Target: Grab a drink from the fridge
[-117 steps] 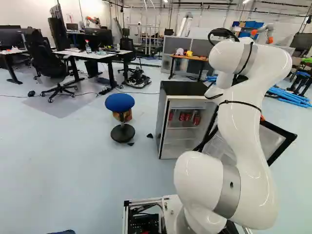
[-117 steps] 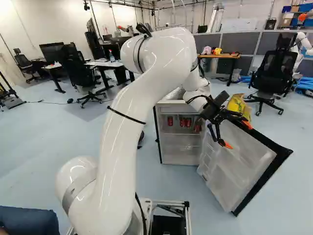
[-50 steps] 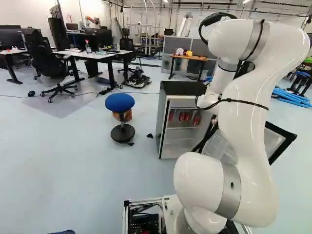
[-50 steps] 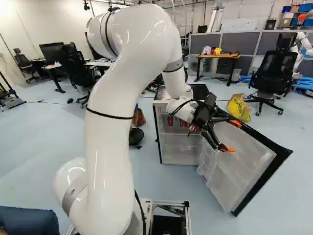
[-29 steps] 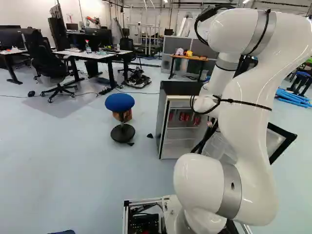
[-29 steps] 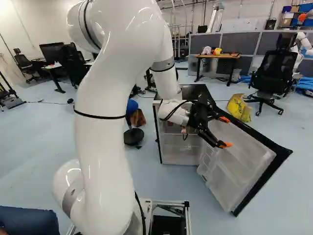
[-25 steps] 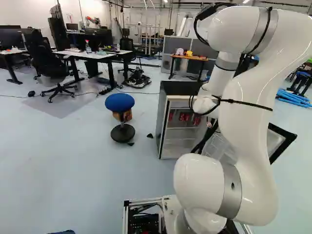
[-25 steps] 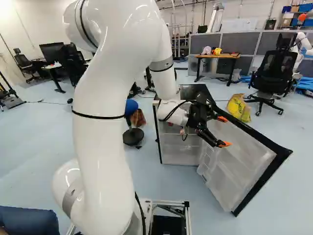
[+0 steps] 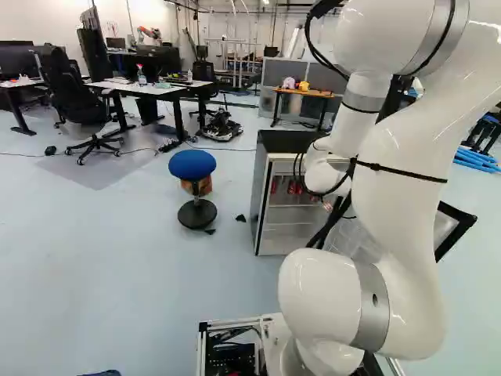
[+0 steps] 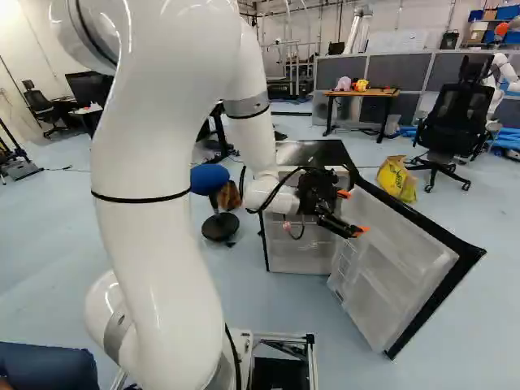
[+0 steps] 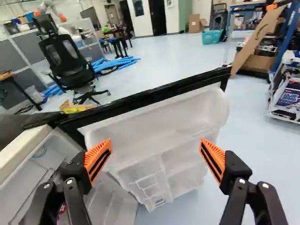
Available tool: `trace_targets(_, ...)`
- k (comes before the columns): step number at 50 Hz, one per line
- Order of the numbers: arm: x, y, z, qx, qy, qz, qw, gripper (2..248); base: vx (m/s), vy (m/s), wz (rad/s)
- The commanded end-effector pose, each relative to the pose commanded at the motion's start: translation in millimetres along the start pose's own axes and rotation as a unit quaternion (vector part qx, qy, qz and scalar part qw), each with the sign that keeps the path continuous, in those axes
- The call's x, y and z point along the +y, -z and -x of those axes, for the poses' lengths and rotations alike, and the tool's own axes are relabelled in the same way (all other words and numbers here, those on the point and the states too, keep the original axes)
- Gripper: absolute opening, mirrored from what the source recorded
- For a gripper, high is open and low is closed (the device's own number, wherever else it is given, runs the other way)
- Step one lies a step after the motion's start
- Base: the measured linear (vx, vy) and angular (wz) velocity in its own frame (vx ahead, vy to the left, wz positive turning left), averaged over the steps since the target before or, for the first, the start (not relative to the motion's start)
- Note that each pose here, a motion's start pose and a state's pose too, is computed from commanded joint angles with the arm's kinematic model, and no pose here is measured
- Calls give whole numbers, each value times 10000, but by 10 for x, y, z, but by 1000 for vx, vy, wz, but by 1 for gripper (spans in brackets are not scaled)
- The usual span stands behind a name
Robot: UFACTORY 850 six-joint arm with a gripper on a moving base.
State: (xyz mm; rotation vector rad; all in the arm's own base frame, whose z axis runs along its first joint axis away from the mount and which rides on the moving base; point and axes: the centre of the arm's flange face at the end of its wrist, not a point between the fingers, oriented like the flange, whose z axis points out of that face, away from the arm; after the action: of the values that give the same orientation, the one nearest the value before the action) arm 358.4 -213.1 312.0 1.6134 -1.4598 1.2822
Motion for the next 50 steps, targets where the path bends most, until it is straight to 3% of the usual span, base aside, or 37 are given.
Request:
trace_targets(14, -77, 84, 60, -245, 383, -684, 9966, 247, 0, 0, 0)
trace_targets(26, -165, 63, 192, -500, 769, -1186, 9887, 247, 0, 0, 0)
trace_targets(38, -246, 34, 365, -784, 1186, -1661, 9758, 247, 0, 0, 0)
trace_targets(50, -318, 13, 543, -1061, 1602, -2121, 9582, 247, 0, 0, 0)
